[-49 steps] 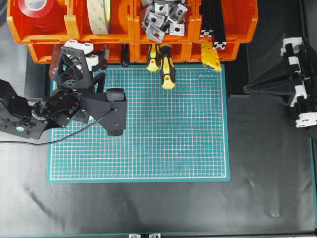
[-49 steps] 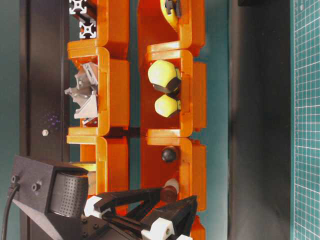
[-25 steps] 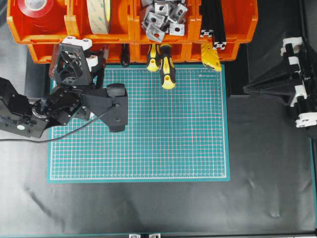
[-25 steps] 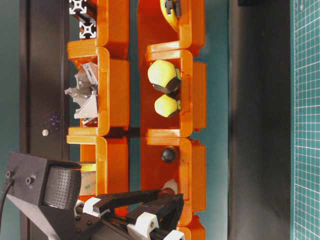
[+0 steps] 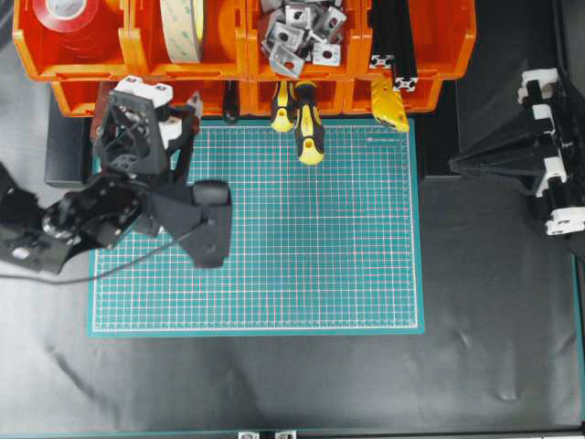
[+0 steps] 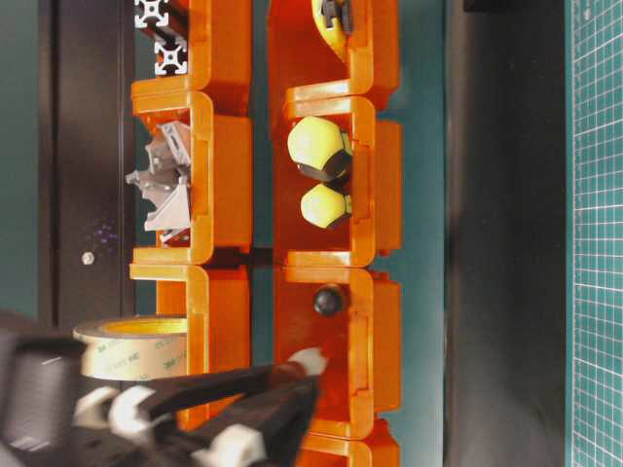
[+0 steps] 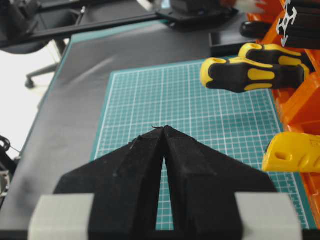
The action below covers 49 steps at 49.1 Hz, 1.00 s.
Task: Pick red screwdriver from container rack with left arm.
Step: 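Pull the red screwdriver out of the rack with the left gripper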
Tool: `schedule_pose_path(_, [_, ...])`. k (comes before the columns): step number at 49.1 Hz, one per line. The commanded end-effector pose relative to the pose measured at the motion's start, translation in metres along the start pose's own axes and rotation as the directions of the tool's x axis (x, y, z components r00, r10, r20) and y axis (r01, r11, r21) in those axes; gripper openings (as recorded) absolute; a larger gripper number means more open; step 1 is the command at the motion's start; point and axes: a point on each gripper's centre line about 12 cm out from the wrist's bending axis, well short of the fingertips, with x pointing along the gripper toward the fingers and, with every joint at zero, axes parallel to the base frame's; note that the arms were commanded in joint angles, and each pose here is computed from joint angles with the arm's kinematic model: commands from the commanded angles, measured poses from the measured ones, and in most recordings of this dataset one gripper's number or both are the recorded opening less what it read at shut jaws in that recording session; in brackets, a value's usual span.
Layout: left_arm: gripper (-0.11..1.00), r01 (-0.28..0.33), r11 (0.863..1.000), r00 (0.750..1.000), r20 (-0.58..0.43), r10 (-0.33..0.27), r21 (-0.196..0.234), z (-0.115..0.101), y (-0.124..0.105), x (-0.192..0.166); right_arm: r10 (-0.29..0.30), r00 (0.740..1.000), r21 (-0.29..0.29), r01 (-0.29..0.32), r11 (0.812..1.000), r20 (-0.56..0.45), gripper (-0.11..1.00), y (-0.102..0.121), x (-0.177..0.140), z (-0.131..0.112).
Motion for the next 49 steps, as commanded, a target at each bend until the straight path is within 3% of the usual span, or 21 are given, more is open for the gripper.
schedule_pose_path(1, [0.28,-0.019,0.993,0.996,0.081,0.029,-0.114,0.025,0.037,-0.039,0.005,1.0,0.001,-0.005,1.0,0.019,0.0,0.002,0.0,0.007])
schedule_pose_path(12, [0.23,-0.018,0.988,0.992,0.119,0.037,-0.153,0.03,0.05,-0.08,0.008,0.999,0.001,-0.008,1.0,0.039,0.0,0.002,-0.002,0.011])
schedule_pose_path(24, [0.23,0.037,0.98,0.971,0.24,0.011,-0.195,0.035,0.061,-0.135,0.011,0.999,0.001,-0.011,1.0,0.053,0.0,0.003,-0.004,0.013])
schedule_pose_path(31, [0.23,0.083,0.979,0.946,0.323,-0.019,-0.185,0.034,0.061,-0.167,0.013,0.998,0.004,-0.013,1.0,0.065,0.0,0.003,-0.006,0.016])
schedule_pose_path(40, [0.23,0.144,0.981,0.905,0.417,-0.078,-0.13,0.031,0.043,-0.205,0.016,0.996,0.008,-0.017,1.0,0.092,0.0,0.004,-0.01,0.021])
schedule_pose_path(45, [0.23,0.158,0.982,0.897,0.431,-0.099,-0.103,0.029,0.031,-0.215,0.02,0.995,0.029,-0.023,0.999,0.102,0.0,0.004,-0.011,0.024])
schedule_pose_path(49, [0.23,0.168,0.979,0.896,0.431,-0.104,-0.114,0.032,0.023,-0.214,0.02,0.994,0.049,-0.025,0.998,0.105,0.0,0.005,-0.012,0.024])
